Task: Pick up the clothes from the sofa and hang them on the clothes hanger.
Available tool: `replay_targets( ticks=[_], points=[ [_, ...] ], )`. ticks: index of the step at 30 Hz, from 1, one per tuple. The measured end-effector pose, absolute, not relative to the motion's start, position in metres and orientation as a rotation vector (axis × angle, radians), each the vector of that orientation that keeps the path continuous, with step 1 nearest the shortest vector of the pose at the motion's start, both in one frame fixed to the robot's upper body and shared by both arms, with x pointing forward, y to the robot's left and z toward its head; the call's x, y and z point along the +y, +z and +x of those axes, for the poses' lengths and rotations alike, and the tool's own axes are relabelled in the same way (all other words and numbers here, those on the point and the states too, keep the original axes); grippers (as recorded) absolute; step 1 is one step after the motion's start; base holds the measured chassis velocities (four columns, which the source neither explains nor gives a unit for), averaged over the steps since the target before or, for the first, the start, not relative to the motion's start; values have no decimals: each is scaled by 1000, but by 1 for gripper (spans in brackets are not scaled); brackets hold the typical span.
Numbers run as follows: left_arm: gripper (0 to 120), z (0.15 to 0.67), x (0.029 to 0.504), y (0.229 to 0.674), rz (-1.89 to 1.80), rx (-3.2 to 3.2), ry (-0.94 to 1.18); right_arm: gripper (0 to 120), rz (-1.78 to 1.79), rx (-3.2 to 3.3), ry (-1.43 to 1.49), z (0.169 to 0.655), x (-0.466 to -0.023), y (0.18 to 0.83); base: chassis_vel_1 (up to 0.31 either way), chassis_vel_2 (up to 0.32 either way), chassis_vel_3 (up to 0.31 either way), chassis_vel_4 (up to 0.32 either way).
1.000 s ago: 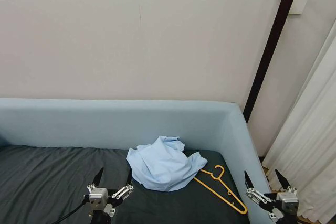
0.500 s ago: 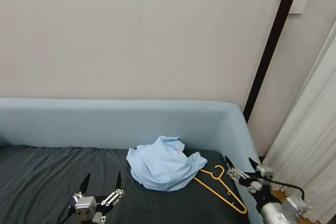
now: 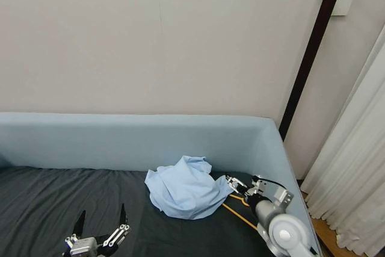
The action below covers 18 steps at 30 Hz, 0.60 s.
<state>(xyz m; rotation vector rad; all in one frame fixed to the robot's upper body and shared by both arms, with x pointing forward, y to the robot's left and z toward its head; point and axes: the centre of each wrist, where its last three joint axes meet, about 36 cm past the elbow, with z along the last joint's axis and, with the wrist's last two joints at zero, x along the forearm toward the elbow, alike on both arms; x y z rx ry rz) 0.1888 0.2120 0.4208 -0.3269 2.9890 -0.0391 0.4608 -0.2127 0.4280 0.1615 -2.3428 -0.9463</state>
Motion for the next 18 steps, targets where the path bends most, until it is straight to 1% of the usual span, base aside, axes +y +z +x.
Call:
replay_targets(
  ticks=[1,5,18],
  points=[
    [100,189,212,421,-327,2989,-39,100,162,-2343,-946,461,-213,428,0,0,0,0],
    [100,184,215,427,-354,2984,-15,100,124,-2274,-946,493,-208,414,0,0,0,0],
    [100,170,224,436,-406,2976,70,100,23,-2231,-924,548,-186,363,0,0,0,0]
  ],
)
